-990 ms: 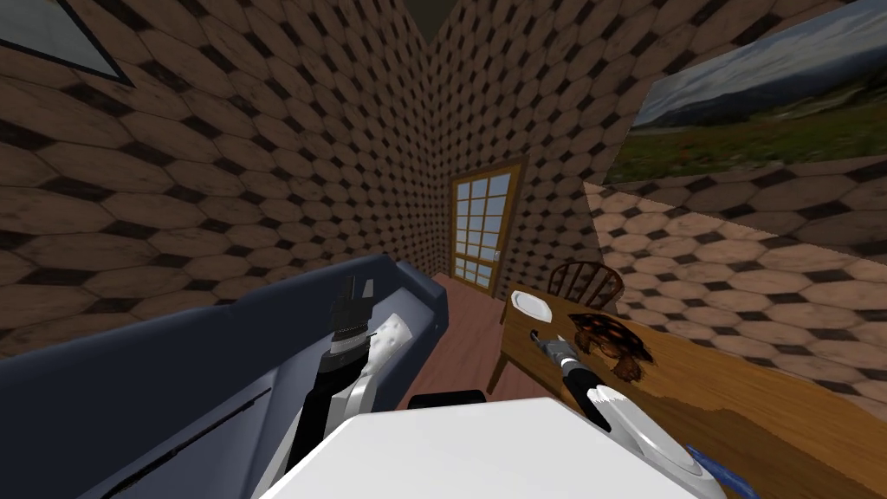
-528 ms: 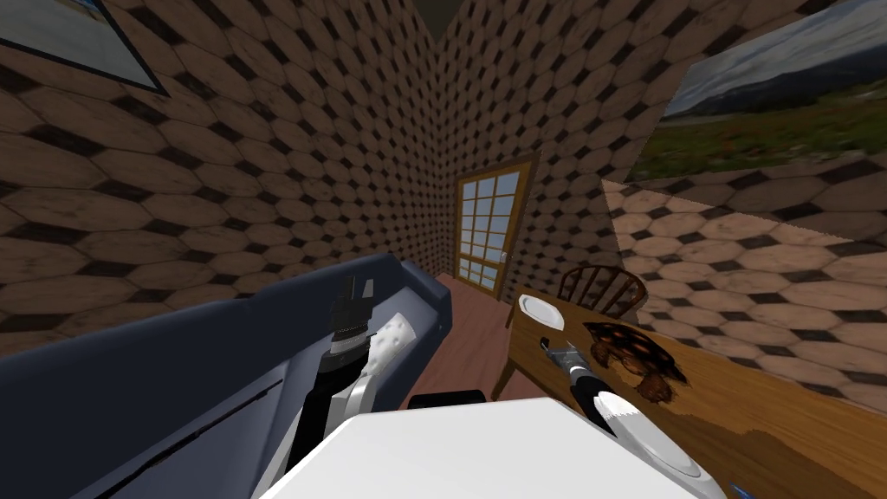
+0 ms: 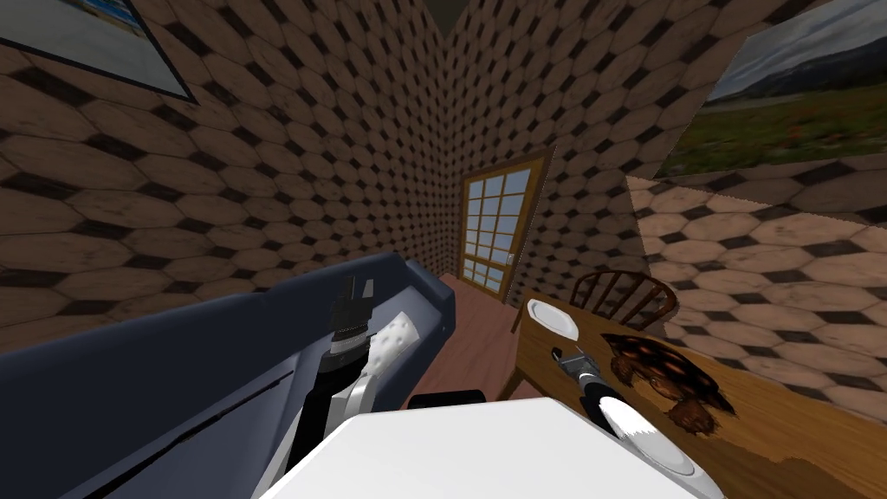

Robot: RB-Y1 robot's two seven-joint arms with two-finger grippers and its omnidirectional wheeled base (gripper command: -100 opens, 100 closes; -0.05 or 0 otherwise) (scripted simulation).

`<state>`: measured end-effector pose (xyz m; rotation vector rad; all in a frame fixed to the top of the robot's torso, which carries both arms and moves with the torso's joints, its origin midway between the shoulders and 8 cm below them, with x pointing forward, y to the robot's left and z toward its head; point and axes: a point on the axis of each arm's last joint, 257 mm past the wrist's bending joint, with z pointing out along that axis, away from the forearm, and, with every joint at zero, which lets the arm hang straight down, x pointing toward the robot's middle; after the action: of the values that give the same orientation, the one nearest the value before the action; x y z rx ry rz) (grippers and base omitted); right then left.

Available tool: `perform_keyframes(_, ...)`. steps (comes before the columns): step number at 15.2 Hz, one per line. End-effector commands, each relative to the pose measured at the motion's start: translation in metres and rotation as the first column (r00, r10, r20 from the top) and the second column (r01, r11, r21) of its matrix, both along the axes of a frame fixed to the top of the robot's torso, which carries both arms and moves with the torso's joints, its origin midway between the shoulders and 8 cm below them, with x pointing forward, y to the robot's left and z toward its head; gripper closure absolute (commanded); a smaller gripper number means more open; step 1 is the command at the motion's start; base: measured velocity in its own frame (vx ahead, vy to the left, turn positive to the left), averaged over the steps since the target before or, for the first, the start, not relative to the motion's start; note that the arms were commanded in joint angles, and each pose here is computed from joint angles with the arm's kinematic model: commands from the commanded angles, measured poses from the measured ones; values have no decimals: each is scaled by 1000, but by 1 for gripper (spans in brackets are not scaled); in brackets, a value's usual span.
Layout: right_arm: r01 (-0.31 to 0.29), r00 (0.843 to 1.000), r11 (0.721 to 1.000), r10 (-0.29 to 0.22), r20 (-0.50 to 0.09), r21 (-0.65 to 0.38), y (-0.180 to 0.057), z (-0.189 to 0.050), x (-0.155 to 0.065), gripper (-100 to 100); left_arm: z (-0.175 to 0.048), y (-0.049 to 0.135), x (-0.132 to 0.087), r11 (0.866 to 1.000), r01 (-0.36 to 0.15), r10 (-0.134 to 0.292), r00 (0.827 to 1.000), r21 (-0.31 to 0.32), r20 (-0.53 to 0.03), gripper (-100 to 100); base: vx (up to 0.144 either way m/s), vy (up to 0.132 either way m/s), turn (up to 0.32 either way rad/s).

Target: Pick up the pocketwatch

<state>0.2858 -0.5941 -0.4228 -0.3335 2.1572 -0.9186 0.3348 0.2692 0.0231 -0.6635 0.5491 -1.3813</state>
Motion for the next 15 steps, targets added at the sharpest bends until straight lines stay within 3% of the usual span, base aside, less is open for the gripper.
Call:
perform_keyframes(1, -18, 999, 998, 16, -36, -53, -6, -2, -4, -100, 0, 0, 0, 1000, 0, 0, 1000, 0, 0, 0, 21, -6, 98)
perform_keyframes(2, -32, 997, 994, 24, -77, -103, -13, -5, -11, -100, 0, 0, 0, 1000, 0, 0, 1000, 0, 0, 0, 26, -9, 118)
perform_keyframes(4, -38, 996, 993, 29, -81, -110, -13, -5, -11, -100, 0, 0, 0, 1000, 0, 0, 1000, 0, 0, 0, 24, -11, 68)
perform_keyframes(5, -62, 991, 985, 43, -124, -162, -19, -8, -17, -100, 0, 0, 0, 1000, 0, 0, 1000, 0, 0, 0, 17, -7, 71)
perform_keyframes(8, -90, 985, 974, 55, -166, -207, -23, -12, -23, -100, 0, 0, 0, 1000, 0, 0, 1000, 0, 0, 0, 17, -11, 93)
perform_keyframes(10, -118, 976, 962, 68, -205, -246, -27, -15, -28, -100, 0, 0, 0, 1000, 0, 0, 1000, 0, 0, 0, 17, -26, 108)
perform_keyframes(12, -170, 958, 939, 87, -274, -298, -30, -24, -39, -100, 0, 0, 0, 1000, 0, 0, 1000, 0, 0, 0, 18, -32, 118)
perform_keyframes(15, -207, 945, 923, 103, -312, -324, -30, -28, -44, -100, 0, 0, 0, 1000, 0, 0, 1000, 0, 0, 0, 16, -36, 75)
